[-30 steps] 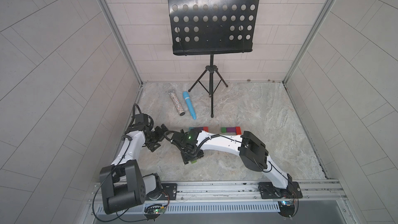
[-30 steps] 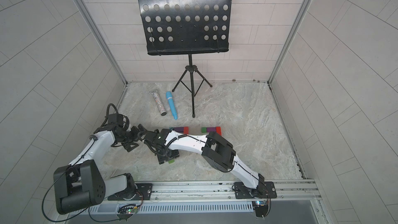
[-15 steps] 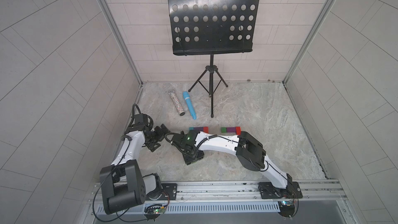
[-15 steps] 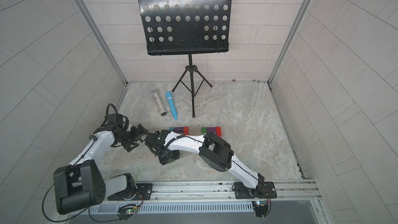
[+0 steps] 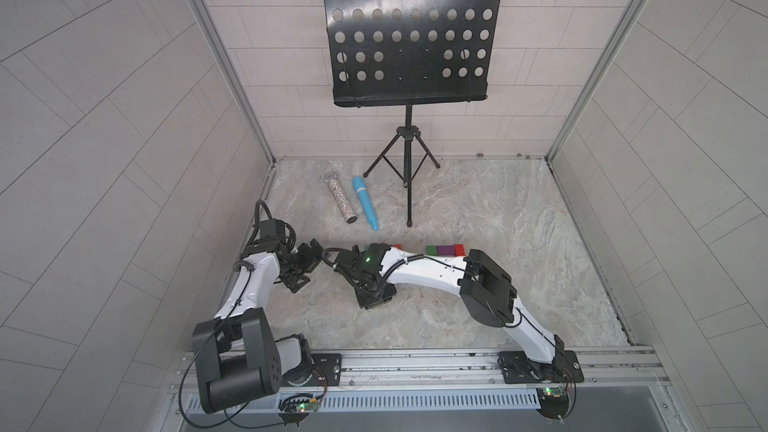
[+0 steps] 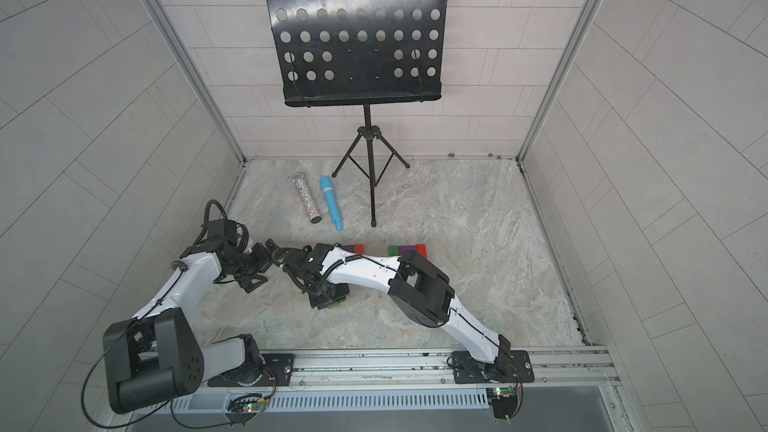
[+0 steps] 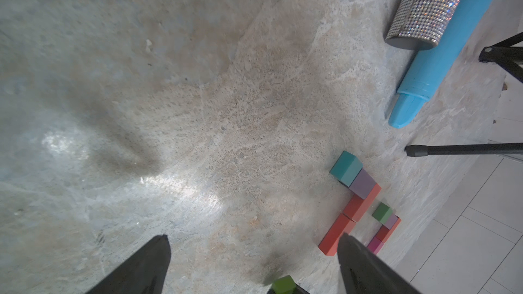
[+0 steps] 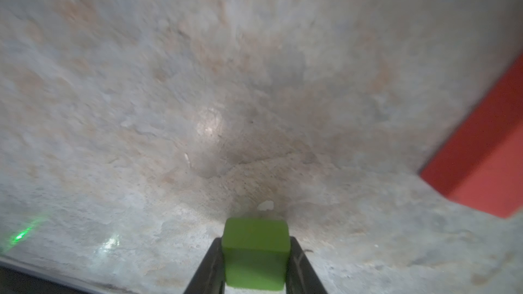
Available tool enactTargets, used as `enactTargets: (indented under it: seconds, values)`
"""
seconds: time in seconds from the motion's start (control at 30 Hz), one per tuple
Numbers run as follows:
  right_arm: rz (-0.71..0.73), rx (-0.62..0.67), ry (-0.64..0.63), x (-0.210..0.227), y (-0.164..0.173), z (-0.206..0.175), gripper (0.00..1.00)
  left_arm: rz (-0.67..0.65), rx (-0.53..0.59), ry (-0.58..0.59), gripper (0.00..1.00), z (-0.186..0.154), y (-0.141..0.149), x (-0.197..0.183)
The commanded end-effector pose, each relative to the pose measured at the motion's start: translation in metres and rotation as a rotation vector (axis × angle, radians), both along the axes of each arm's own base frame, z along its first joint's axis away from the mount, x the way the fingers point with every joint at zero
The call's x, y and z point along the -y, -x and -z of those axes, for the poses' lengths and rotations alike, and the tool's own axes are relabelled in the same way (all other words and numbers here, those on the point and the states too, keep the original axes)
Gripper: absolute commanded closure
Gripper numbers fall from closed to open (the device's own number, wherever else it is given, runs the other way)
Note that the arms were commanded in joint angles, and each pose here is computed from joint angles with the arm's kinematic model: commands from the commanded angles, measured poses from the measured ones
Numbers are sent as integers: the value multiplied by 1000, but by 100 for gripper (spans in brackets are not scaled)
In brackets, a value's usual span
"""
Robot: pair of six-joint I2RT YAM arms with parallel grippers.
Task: Assemble the number 7 with building blocks
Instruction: Pick up the building block from the center of the board, then place the building block at the center of the board.
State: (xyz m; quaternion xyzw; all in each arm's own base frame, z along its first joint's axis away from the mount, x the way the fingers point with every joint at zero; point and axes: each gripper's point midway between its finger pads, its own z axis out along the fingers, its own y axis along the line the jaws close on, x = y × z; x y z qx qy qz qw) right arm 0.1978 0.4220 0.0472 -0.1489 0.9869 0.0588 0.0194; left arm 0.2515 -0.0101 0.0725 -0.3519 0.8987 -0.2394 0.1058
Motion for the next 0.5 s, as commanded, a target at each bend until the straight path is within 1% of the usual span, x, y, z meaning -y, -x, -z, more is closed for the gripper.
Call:
enactTargets:
  seconds: [0.0, 0.13, 0.23, 0.37, 0.47]
  values:
    - [73, 98, -52, 18, -23, -52, 70, -1, 2, 2, 0, 2, 2, -1]
    - [130, 147, -46, 47, -39, -69, 70, 1, 12, 0, 0, 0, 2, 0]
    - [182, 168, -28, 74, -47, -74, 70, 6, 23, 8, 0, -1, 0, 2]
    - [251, 170, -18, 104, -51, -67, 70, 39, 37, 18, 0, -2, -2, 9]
    - [282, 166, -7, 118, -49, -59, 70, 77, 40, 0, 0, -2, -1, 18]
